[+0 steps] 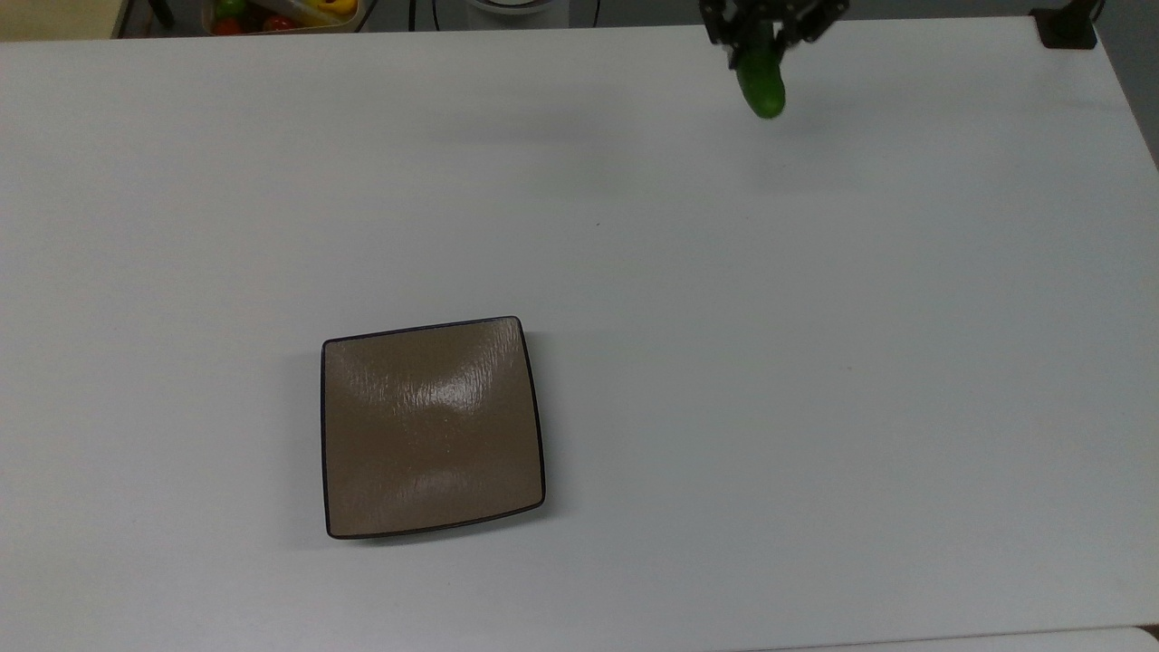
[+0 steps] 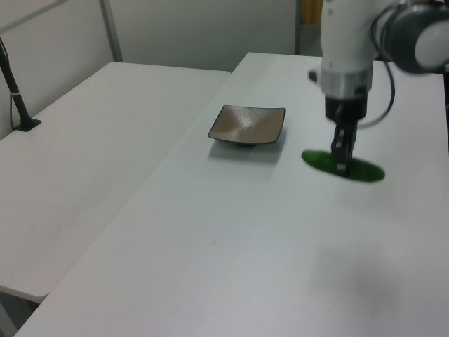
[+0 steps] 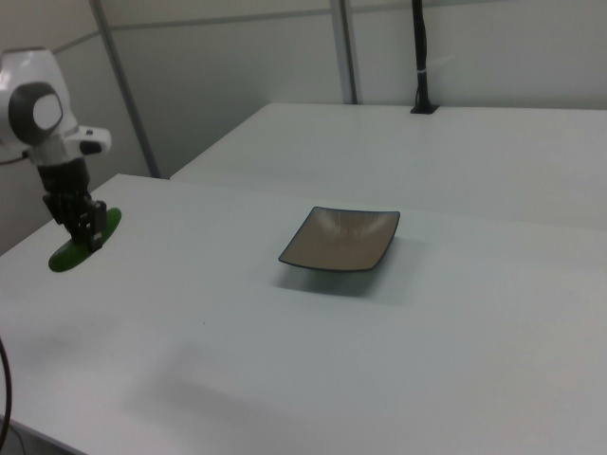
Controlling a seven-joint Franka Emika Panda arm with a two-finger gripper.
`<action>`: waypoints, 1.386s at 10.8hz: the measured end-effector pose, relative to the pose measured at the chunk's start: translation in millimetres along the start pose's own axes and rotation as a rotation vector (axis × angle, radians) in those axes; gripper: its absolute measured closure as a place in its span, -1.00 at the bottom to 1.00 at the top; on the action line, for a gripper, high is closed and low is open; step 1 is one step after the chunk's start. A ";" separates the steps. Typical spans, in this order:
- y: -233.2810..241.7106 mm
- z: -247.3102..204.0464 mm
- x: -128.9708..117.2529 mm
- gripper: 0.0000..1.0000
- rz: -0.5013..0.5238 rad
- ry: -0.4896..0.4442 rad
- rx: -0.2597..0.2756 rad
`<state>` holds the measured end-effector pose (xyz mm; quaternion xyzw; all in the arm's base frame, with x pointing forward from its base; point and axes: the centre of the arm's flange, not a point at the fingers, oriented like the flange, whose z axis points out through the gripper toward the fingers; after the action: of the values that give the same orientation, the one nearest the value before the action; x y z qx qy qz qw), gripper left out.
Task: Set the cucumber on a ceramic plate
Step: 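Lift the cucumber and carry it toward the square brown plate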
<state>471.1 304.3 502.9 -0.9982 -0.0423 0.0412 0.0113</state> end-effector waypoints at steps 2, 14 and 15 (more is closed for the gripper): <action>48.1 -39.9 -3.8 0.17 -0.043 -0.034 0.027; 232.3 -42.7 75.4 0.17 -0.155 0.137 0.068; 245.3 -39.5 89.5 0.17 -0.144 0.201 0.056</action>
<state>583.8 66.9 528.7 -0.9910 -0.1113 -0.0588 0.0463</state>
